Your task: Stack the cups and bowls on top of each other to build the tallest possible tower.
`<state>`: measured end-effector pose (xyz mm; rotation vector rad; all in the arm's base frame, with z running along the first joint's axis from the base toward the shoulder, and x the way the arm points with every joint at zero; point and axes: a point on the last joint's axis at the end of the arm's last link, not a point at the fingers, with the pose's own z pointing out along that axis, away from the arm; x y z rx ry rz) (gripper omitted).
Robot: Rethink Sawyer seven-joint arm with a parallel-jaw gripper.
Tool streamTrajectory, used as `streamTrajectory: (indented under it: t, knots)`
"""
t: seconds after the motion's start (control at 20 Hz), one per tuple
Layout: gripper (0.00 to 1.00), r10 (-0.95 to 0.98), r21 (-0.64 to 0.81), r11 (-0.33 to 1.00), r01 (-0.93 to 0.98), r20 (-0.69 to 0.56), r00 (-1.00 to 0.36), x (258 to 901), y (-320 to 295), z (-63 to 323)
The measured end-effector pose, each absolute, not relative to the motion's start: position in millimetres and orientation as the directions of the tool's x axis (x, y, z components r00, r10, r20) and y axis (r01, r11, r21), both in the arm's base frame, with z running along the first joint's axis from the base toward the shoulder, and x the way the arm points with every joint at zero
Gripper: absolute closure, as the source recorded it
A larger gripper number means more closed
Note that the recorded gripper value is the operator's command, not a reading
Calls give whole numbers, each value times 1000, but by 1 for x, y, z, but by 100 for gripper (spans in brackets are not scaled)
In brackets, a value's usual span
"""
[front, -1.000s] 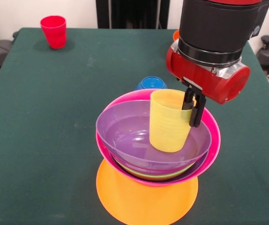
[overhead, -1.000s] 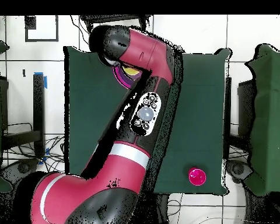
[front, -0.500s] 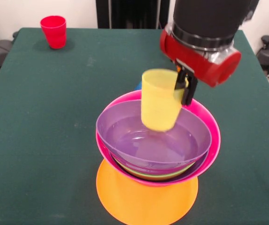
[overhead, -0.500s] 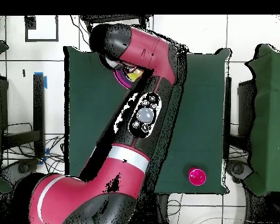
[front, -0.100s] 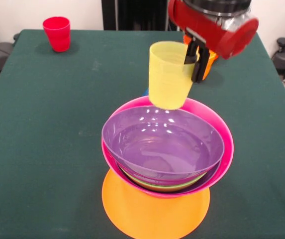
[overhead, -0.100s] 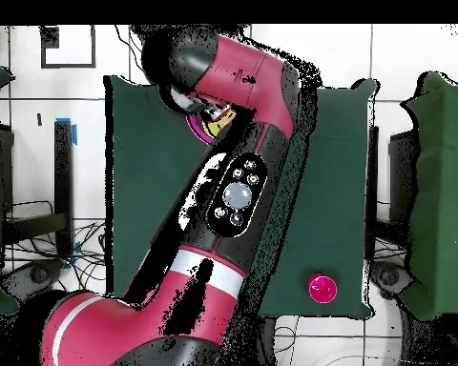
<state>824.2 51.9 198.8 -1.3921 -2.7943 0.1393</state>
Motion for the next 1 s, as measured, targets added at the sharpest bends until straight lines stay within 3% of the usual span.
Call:
streamTrajectory:
  t: [0.45, 1.0]
  knots:
    - [100, 791, -51, 607, 793, -65, -609, 833, 54, 225]
    - [100, 781, 4, 613, 790, -158, -605, 849, 46, 219]
